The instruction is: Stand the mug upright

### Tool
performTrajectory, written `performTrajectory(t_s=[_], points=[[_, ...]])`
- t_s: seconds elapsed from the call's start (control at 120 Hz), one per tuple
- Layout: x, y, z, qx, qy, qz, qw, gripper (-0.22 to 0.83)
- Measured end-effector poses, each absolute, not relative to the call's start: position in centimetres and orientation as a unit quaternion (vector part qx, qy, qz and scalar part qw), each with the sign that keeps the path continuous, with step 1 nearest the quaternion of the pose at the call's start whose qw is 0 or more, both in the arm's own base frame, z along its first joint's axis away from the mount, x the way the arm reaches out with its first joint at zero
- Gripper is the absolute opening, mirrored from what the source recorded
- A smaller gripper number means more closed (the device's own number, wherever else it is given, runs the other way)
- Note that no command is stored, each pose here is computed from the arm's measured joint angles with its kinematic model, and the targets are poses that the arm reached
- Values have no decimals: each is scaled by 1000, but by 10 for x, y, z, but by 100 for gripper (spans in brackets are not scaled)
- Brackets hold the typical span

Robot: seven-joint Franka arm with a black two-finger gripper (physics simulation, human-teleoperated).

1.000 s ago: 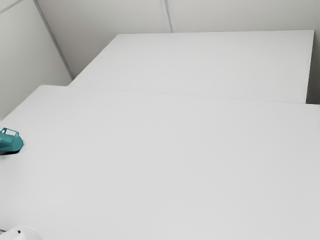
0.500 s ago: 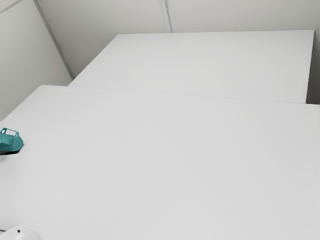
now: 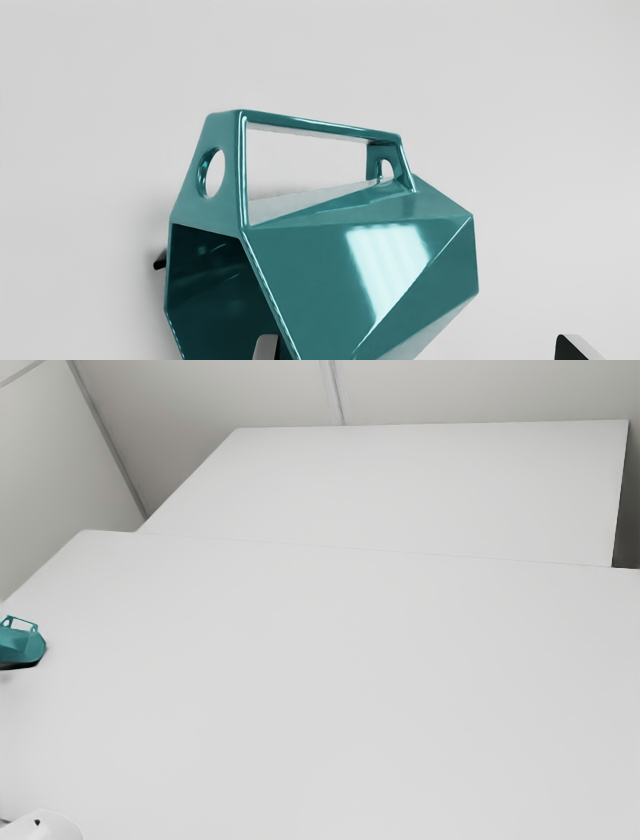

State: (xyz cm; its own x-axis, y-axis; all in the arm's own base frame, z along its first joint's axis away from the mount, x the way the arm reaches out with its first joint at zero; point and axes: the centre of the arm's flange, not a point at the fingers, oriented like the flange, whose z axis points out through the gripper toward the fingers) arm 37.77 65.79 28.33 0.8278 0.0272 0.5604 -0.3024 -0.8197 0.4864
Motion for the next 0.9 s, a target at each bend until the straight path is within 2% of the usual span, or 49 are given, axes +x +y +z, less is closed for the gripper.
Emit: performTrajectory(t_s=[0.358,0.658,0.9], points=[[381,658,277,910,-82,289,285,61],[387,655,279,907,-93,296,285,42],[392,651,279,902,-103,301,291,33]])
